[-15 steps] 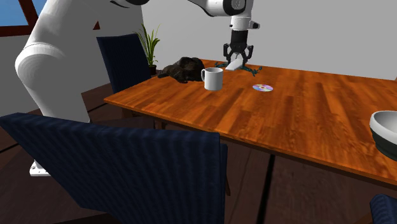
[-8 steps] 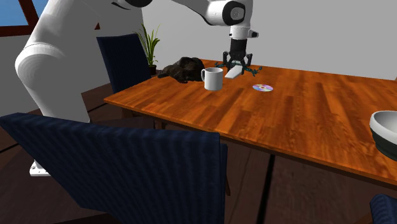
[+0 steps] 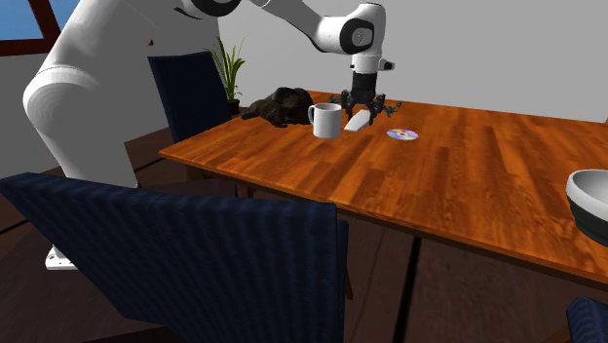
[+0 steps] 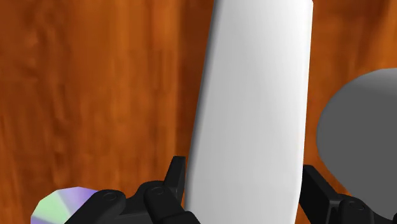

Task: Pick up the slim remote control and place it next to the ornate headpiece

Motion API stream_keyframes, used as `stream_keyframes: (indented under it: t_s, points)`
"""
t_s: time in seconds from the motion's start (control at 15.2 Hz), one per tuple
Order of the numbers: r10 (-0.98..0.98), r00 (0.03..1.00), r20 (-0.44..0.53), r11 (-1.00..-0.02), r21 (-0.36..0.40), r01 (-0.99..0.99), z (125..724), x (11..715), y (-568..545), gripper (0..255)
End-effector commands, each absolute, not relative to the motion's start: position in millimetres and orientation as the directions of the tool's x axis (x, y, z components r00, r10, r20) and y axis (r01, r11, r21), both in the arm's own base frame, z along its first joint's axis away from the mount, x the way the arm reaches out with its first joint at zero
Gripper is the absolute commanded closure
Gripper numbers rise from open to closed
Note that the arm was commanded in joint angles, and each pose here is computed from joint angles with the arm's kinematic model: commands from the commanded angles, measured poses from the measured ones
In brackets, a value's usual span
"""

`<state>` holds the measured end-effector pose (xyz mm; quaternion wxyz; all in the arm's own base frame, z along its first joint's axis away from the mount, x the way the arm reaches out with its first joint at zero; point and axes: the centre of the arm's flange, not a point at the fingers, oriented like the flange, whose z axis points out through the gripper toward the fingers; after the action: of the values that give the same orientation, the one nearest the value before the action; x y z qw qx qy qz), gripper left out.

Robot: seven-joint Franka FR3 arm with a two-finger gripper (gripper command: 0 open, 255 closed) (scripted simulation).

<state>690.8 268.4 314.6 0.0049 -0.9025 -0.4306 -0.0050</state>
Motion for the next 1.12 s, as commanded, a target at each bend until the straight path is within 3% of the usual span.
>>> stream_keyframes:
  t_s: [0.0, 0.86, 0.92, 1.06]
  points:
    - [0.778, 0.629, 0.008, -0.629, -0.008, 0.778, 300.0, 689.8, 270.0, 255]
    - [0.778, 0.629, 0.008, -0.629, -0.008, 0.778, 271.5, 689.8, 270.0, 255]
    - [0.778, 0.628, 0.009, -0.628, -0.009, 0.778, 261.4, 684.6, 261.6, 0]
    - [0.779, 0.627, 0.008, -0.627, -0.007, 0.779, 263.7, 668.7, 267.2, 0]
